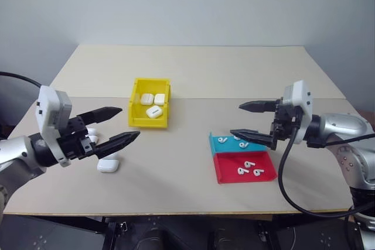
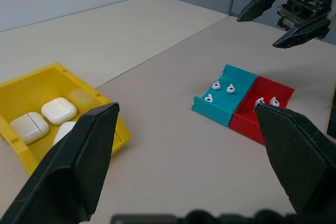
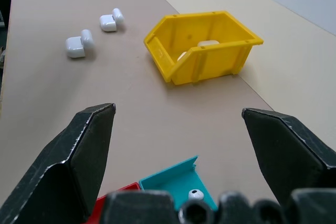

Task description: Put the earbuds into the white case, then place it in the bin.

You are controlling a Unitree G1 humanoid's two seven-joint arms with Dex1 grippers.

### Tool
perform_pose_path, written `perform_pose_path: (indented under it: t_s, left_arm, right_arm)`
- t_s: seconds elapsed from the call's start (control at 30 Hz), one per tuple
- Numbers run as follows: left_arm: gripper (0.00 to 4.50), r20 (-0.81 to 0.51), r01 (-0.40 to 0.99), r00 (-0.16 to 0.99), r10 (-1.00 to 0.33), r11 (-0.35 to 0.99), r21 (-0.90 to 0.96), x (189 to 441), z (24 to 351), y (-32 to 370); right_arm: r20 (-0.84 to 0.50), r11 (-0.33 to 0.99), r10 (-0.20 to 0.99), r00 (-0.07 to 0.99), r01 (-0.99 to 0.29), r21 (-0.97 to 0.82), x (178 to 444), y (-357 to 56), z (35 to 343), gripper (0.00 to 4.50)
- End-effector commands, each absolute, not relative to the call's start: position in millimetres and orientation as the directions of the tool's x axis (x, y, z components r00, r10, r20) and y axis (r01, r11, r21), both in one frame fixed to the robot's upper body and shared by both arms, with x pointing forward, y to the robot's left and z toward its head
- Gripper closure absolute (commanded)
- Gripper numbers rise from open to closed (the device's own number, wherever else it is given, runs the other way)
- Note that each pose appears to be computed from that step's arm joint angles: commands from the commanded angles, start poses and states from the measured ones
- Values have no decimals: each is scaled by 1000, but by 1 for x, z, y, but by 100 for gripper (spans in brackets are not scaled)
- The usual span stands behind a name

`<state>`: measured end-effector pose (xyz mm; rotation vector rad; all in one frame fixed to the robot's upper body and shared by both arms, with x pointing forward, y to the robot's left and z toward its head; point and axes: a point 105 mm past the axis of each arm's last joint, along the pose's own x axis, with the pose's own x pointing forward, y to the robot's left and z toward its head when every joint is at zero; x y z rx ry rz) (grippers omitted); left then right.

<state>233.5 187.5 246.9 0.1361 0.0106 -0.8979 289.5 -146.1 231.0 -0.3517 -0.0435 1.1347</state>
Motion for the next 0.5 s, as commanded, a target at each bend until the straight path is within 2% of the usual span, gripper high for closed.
perform_pose_path:
  t_s: [0.03, 0.2, 0.33, 0.43, 0.5]
  left_arm:
    - [0, -50, 789, 610, -791, 601, 123, 228, 254, 187]
    - [0, -117, 757, 653, -748, 645, 99, 226, 248, 191]
    - [0, -167, 689, 725, -669, 703, 176, 226, 241, 188]
    - [0, -186, 533, 846, -500, 785, 315, 240, 240, 197]
    - [0, -192, 494, 870, -455, 807, 324, 247, 242, 201]
  right_arm:
    - [-126, 350, 902, 412, -872, -343, 284, -143, 241, 1]
    - [-122, 358, 900, 418, -870, -338, 284, -144, 241, 1]
    - [-119, 357, 903, 413, -875, -328, 283, -144, 239, 1]
    - [-120, 350, 906, 406, -879, -324, 284, -141, 238, 1]
    - [-122, 346, 907, 403, -878, -332, 286, -140, 240, 1]
